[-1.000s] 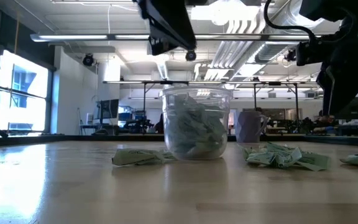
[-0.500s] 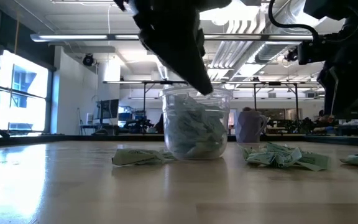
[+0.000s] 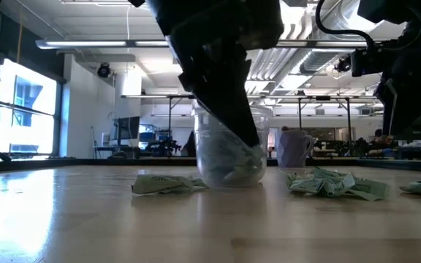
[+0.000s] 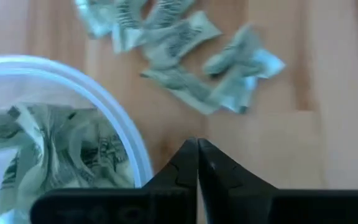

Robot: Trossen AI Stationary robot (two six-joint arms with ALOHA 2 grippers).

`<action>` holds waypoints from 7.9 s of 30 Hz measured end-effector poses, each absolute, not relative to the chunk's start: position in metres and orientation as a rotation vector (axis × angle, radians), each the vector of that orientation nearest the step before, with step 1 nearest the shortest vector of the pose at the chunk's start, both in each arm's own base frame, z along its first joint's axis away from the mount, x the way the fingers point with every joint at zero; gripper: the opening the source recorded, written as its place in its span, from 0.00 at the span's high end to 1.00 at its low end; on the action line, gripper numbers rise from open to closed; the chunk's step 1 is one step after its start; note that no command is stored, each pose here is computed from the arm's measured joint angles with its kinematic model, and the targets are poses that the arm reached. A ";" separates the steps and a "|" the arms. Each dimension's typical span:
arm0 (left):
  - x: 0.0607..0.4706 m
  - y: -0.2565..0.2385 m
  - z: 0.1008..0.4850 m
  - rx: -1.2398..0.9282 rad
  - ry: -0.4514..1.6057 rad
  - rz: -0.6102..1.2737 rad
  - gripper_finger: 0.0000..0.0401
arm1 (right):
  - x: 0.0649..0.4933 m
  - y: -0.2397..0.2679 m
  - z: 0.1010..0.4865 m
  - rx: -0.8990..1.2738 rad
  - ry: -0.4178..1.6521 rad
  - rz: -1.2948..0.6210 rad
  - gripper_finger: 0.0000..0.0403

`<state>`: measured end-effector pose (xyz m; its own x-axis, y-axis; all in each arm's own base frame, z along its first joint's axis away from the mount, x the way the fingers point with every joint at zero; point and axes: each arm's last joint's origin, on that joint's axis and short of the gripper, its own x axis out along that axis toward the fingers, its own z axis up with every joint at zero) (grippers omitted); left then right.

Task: Pick and place Stevia / Truvia into bins
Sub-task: Adjust the transparent bin, then put the green stevia packet into the transparent bin

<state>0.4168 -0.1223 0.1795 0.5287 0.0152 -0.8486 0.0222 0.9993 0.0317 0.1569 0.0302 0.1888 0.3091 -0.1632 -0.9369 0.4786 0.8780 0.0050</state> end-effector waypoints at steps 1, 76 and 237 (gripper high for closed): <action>0.417 -0.119 0.179 0.038 1.020 0.013 0.91 | 0.157 0.030 0.189 0.310 1.185 -0.435 0.24; 0.352 -0.131 0.162 -0.480 1.032 0.385 0.46 | 0.157 0.027 0.189 0.211 1.157 -0.477 0.24; 0.323 -0.060 0.246 -0.386 1.192 0.417 0.54 | 0.237 0.026 0.128 -0.083 1.145 0.121 0.26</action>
